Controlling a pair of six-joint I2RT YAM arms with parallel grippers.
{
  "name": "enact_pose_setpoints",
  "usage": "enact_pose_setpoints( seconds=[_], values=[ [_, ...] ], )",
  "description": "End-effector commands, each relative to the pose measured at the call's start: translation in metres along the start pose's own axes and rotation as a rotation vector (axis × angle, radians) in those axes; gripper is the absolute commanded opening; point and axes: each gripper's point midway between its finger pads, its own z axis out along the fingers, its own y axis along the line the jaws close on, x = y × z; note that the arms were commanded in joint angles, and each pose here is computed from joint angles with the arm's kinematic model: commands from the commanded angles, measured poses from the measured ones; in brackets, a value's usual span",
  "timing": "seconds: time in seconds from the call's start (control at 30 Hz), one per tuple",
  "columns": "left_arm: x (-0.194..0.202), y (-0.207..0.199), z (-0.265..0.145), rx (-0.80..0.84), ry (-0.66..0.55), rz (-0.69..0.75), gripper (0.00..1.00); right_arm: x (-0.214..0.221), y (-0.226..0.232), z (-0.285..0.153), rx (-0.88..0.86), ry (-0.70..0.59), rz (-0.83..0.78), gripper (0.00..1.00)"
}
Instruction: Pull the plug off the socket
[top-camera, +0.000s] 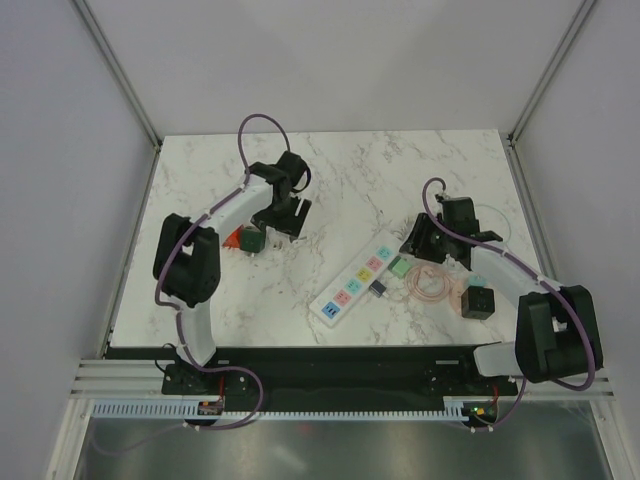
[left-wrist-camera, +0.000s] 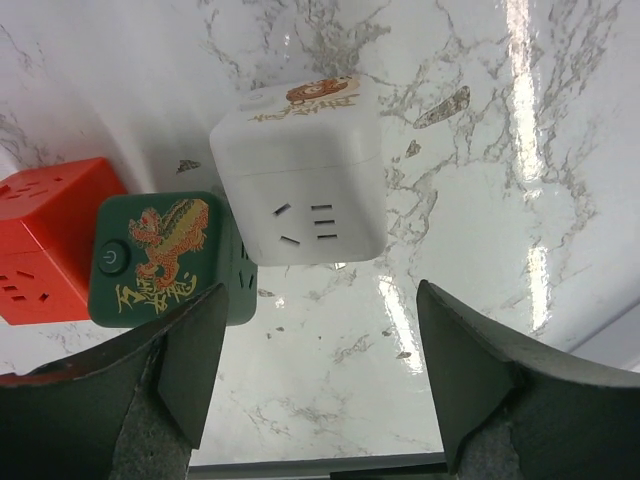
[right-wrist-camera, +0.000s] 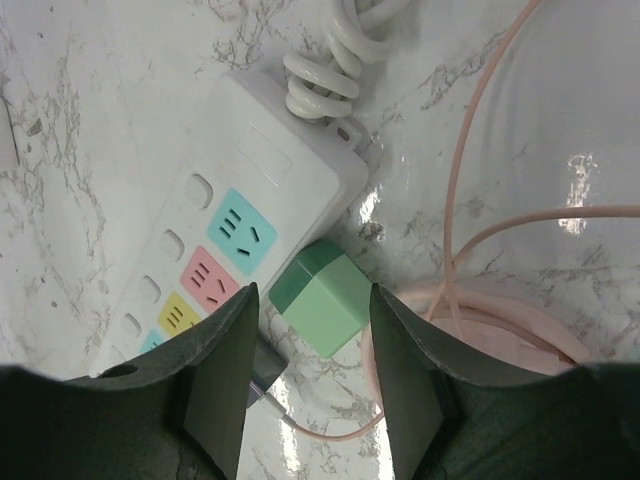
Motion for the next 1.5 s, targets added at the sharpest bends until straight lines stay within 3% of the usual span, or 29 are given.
enact_pose_setpoints(
  seconds=[0.0,0.13,0.33,0.43,0.57,0.7,0.87,1.07,1.47],
  values=[
    [-0.029,0.005,-0.036,0.016,-0.138,0.0,0.83,-0.006,0.0,-0.01,0.018,-0.035,-0.047,0.57],
    [-0.041,-0.003,-0.068,0.08,-0.237,-0.022,0.83,-0.008,-0.006,-0.017,0.06,-0.035,-0.081,0.59],
    [-0.05,-0.064,-0.114,0.35,-0.431,0.014,0.78,0.01,0.009,-0.024,0.035,-0.006,-0.212,0.59],
    [-0.04,-0.114,-0.112,0.449,-0.479,0.094,0.79,0.026,0.019,-0.025,0.024,0.01,-0.277,0.62],
    [-0.009,-0.171,-0.084,0.407,-0.466,0.194,0.83,0.056,0.039,-0.028,-0.041,0.053,-0.353,0.66],
    [0.01,-0.195,-0.067,0.403,-0.494,0.205,0.91,0.074,0.049,-0.027,-0.076,0.057,-0.384,0.69],
    [0.025,-0.195,-0.049,0.412,-0.522,0.193,0.98,0.089,0.045,-0.023,-0.057,0.073,-0.382,0.73],
    [0.035,-0.195,-0.021,0.355,-0.484,0.186,0.99,0.098,0.043,-0.01,-0.028,0.091,-0.38,0.73],
    [0.031,-0.203,-0.016,0.374,-0.5,0.169,0.97,0.072,0.039,-0.001,0.096,0.009,-0.252,0.64]
  ],
)
